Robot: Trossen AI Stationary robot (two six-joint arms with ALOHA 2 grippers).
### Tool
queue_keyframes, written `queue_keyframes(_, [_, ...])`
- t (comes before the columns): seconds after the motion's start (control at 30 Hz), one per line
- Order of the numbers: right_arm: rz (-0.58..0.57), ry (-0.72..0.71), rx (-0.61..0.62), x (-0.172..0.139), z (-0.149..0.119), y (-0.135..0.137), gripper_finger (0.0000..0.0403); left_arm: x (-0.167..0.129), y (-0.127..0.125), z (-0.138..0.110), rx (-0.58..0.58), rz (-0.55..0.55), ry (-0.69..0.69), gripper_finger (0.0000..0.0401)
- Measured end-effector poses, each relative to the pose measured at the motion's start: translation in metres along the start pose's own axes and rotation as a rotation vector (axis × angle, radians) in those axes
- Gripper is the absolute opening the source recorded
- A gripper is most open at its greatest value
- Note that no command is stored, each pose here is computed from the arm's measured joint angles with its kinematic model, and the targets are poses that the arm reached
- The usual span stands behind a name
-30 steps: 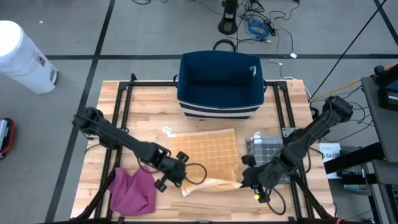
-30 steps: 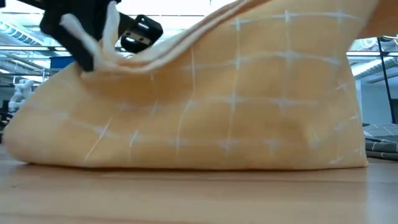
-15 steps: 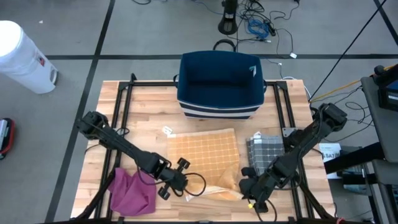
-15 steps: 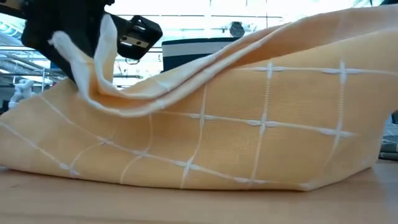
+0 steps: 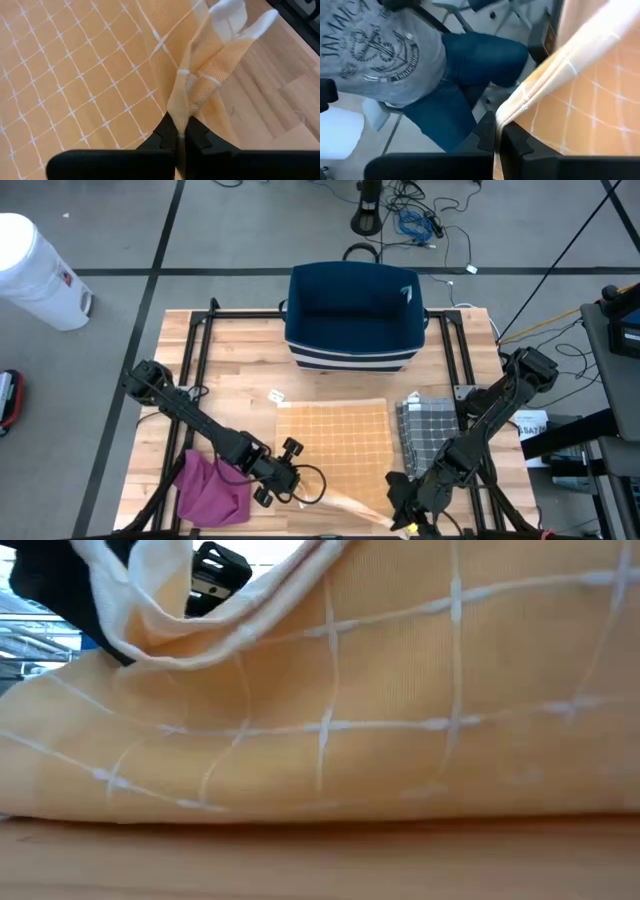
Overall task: Fold towel
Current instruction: Fold the orange patterned towel
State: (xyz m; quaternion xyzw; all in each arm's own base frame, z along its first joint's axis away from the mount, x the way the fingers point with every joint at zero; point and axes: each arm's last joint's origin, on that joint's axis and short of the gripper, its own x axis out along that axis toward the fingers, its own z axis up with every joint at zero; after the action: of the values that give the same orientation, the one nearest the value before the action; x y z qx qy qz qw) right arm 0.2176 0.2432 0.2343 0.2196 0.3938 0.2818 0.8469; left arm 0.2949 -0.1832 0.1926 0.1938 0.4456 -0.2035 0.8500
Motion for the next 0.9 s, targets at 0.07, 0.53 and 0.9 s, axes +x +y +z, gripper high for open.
queue_keyframes(0.07, [-0.042,0.048,0.027,0.000,-0.003,-0.005,0.0000,0.000,-0.001,0.000,0.001,0.012,0.000,0.0005])
queue_keyframes(0.53, [-0.314,0.198,0.036,-0.010,-0.001,-0.049,0.0000,0.029,-0.008,-0.035,-0.147,0.041,-0.226,0.0005])
queue_keyframes(0.9, [-0.476,0.160,-0.120,-0.018,0.017,-0.078,0.0000,0.027,-0.006,-0.037,-0.049,0.230,-0.474,0.0005])
